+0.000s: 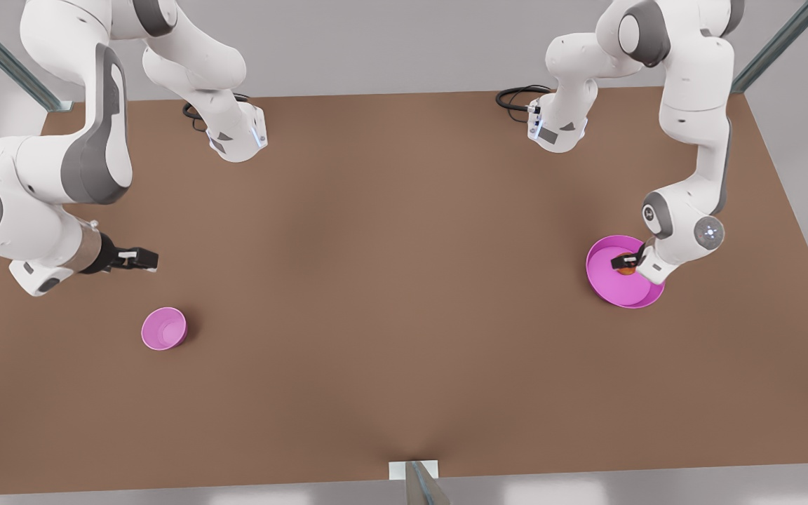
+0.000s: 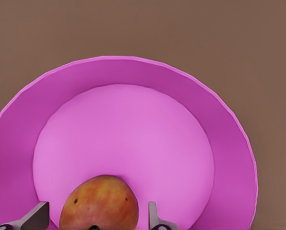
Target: Use the left arm to pick up the apple from the plate, transfer it to the gripper of the right arm, and then use the right arm to place it into the bowl
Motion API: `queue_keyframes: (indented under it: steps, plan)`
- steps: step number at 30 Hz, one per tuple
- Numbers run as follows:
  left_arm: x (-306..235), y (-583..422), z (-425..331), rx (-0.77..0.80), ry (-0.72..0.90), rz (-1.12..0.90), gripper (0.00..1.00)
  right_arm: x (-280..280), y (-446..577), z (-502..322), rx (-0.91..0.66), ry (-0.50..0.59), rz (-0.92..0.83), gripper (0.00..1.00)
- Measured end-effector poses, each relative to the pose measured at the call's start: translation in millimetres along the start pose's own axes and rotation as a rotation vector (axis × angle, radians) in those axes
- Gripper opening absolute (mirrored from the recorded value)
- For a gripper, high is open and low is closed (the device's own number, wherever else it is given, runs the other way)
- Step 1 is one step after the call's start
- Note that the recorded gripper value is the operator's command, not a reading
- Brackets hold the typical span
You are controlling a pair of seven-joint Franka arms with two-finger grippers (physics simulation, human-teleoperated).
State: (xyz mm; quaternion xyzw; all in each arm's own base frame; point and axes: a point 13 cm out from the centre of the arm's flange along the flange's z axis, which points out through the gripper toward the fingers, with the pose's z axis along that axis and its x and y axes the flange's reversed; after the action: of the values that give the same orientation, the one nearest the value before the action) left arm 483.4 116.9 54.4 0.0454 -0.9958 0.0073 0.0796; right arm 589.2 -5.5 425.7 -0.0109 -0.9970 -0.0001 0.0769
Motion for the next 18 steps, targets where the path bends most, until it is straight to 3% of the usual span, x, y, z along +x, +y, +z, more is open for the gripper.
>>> queue_keyframes:
  steps: [13,15,18]
  plan:
    - [4,1,21,0.002,0.02,0.048,1.0,2,-8,10,0.0,0.021,0.015,1.0]
    - [4,1,23,0.003,0.022,0.051,0.77,3,-8,10,0.0,0.021,0.015,1.0]
    - [3,1,22,0.004,0.019,0.054,0.72,3,-7,10,-0.001,0.02,0.015,1.0]
